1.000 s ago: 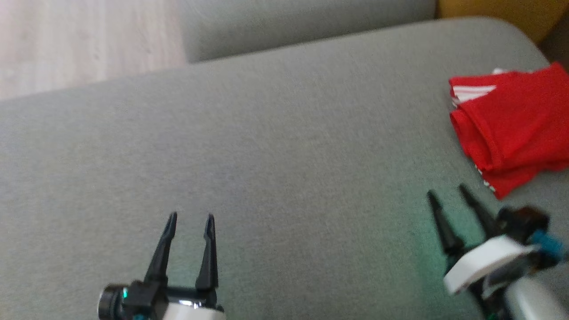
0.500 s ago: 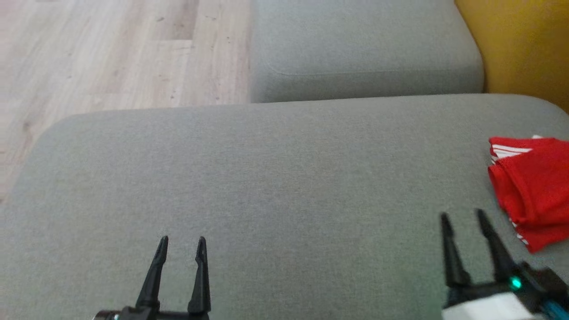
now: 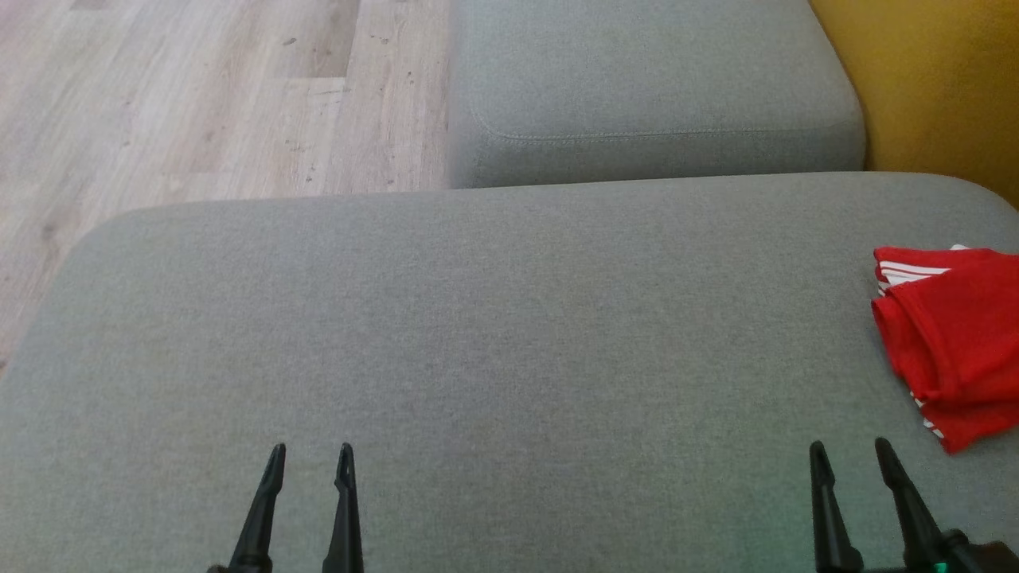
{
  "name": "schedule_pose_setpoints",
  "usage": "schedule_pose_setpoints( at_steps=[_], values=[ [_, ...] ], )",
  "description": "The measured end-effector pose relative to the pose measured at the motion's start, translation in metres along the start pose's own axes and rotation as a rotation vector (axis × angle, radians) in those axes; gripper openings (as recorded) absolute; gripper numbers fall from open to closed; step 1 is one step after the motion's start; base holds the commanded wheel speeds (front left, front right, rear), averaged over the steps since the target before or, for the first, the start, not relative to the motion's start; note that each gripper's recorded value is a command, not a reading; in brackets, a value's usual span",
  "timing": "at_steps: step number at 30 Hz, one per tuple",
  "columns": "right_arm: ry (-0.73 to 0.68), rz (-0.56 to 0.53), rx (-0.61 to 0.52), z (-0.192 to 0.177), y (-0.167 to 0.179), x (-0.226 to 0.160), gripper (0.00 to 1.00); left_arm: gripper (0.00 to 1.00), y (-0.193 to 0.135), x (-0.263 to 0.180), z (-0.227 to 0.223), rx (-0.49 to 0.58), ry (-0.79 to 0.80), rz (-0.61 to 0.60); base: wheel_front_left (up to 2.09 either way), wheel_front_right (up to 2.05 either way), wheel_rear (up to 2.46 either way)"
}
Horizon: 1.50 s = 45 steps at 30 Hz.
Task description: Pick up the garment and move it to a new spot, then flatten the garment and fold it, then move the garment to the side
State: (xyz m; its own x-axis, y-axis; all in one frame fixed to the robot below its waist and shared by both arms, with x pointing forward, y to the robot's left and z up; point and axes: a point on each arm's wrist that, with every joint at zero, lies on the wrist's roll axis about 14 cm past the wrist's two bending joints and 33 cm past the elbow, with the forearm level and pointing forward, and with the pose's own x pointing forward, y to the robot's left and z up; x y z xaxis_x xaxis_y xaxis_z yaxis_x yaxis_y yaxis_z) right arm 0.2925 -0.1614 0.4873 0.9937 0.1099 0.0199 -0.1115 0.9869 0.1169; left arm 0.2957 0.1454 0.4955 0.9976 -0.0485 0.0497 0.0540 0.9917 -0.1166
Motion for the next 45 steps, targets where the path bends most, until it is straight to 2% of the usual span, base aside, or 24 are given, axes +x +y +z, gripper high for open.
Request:
schedule_pose_setpoints(
  at_steps=[8,9,14,45],
  values=[
    [0.002,0.019,-0.006,-0.001,0.006,0.0,1.0,1.0,0.0,-0.001,-0.002,0.021,0.006,-0.002,0.0,0.0,0.0],
    [0.005,0.018,-0.006,-0.002,0.006,0.0,0.0,0.0,0.0,-0.002,-0.003,0.026,0.009,-0.005,0.0,0.0,0.0],
    [0.099,0.004,0.011,-0.03,0.003,-0.011,0.0,0.0,0.002,-0.014,-0.034,0.018,0.111,0.006,0.0,0.0,0.0],
    [0.111,-0.104,0.366,-0.035,-0.013,0.002,0.0,0.0,0.017,0.001,-0.043,-0.335,0.172,0.086,0.0,0.0,0.0]
  ],
)
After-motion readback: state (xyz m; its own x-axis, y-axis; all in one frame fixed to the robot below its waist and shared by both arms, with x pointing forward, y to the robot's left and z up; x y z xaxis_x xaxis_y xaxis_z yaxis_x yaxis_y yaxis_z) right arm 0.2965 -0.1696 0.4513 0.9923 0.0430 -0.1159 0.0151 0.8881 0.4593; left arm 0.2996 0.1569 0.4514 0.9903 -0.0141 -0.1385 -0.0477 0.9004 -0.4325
